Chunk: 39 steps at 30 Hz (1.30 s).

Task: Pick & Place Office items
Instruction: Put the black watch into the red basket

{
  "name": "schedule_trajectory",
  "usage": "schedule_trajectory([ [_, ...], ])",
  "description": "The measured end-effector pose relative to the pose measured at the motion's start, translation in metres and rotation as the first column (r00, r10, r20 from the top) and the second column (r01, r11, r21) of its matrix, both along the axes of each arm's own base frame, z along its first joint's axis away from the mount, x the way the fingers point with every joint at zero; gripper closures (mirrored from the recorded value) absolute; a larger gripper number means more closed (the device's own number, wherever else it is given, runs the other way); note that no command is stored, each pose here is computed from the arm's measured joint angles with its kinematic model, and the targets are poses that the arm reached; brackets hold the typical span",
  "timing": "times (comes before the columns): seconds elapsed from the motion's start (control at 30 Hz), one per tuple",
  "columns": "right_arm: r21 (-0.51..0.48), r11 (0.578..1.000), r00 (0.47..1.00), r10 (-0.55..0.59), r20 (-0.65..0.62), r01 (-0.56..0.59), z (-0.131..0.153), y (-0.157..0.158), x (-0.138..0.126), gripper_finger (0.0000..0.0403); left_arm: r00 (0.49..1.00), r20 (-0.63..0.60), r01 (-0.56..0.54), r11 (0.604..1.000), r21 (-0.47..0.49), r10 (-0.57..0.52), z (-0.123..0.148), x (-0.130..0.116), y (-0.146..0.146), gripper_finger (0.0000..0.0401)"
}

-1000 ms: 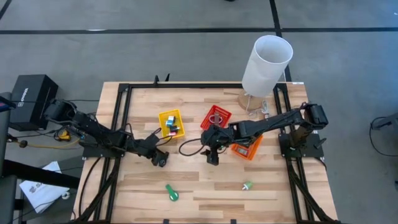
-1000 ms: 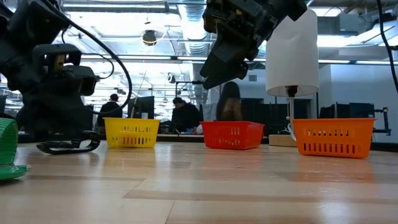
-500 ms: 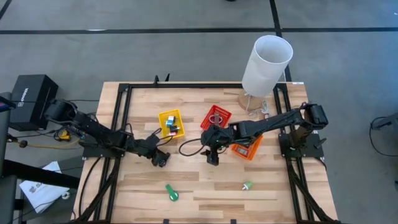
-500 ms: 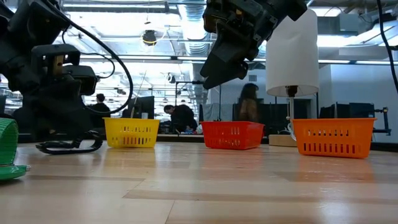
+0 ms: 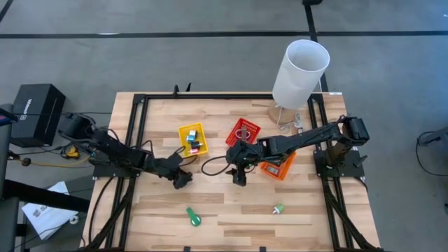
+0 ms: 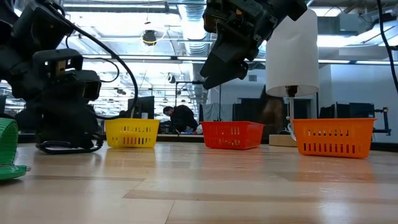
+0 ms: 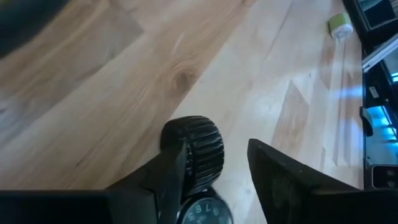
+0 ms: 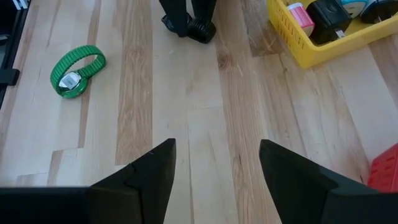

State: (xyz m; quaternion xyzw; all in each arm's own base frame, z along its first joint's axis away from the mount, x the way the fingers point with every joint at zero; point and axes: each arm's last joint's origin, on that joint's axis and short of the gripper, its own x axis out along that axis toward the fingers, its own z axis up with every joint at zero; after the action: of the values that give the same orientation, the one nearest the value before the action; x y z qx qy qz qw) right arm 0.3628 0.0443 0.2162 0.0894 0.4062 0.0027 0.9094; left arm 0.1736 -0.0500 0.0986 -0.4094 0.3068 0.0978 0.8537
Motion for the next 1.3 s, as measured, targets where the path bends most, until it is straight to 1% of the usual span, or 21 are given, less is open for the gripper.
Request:
schedule_trajectory([
  [0.07,0.000,1.000,1.000,0.000,0.000,0.000,0.000,0.000,0.000,0.0180,1.000,-0.005,-0.004,1.000,0.002,0.004,-0.002,0.002,0.000,0.0234],
  [0.17,0.000,1.000,1.000,0.000,0.000,0.000,0.000,0.000,0.000,0.0180,1.000,-0.008,-0.013,1.000,0.006,0.013,-0.004,0.003,0.002,0.0257],
  [0.27,0.000,1.000,1.000,0.000,0.000,0.000,0.000,0.000,0.000,0.0180,1.000,-0.008,-0.019,1.000,0.008,0.019,-0.004,0.004,0.003,0.0292],
  [0.4,0.000,1.000,1.000,0.000,0.000,0.000,0.000,0.000,0.000,0.0180,1.000,0.002,0.012,0.999,0.040,-0.012,-0.002,0.002,0.003,0.0348],
  [0.5,-0.001,1.000,1.000,0.001,0.006,-0.001,0.000,0.000,0.000,0.0180,0.999,0.039,0.014,0.999,0.035,-0.016,0.003,0.002,0.003,0.0387],
  [0.53,-0.010,1.000,1.000,0.011,0.011,-0.011,0.001,0.000,0.001,0.0180,0.998,0.052,0.016,0.999,0.035,-0.017,0.005,0.002,0.003,0.0391],
  [0.6,-0.033,0.999,0.999,0.037,0.031,-0.036,0.002,0.000,0.002,0.0180,0.996,0.082,0.030,0.998,0.063,-0.035,0.010,0.002,0.003,0.0389],
  [0.77,-0.094,0.991,0.988,0.104,0.117,-0.093,0.007,0.001,0.008,0.0180,0.966,0.229,0.082,0.984,0.160,-0.117,0.027,0.006,0.002,0.0392],
  [0.9,-0.174,0.973,0.964,0.182,0.194,-0.149,0.013,0.002,0.012,0.0180,0.915,0.354,0.110,0.962,0.249,-0.196,0.042,0.008,0.000,0.0390],
  [1.0,-0.225,0.957,0.942,0.234,0.241,-0.180,0.018,0.006,0.015,0.0180,0.871,0.429,0.117,0.949,0.294,-0.240,0.051,0.009,-0.003,0.0389],
  [1.13,-0.278,0.938,0.911,0.287,0.296,-0.205,0.023,0.013,0.017,0.0180,0.813,0.507,0.145,0.943,0.300,-0.286,0.060,0.009,-0.007,0.0393],
  [1.23,-0.304,0.930,0.886,0.310,0.344,-0.207,0.027,0.017,0.019,0.0180,0.782,0.544,0.158,0.942,0.297,-0.303,0.064,0.009,-0.010,0.0389],
  [1.3,-0.302,0.934,0.867,0.307,0.393,-0.194,0.025,0.020,0.026,0.0180,0.765,0.553,0.164,0.930,0.328,-0.330,0.067,0.010,-0.012,0.0390],
])
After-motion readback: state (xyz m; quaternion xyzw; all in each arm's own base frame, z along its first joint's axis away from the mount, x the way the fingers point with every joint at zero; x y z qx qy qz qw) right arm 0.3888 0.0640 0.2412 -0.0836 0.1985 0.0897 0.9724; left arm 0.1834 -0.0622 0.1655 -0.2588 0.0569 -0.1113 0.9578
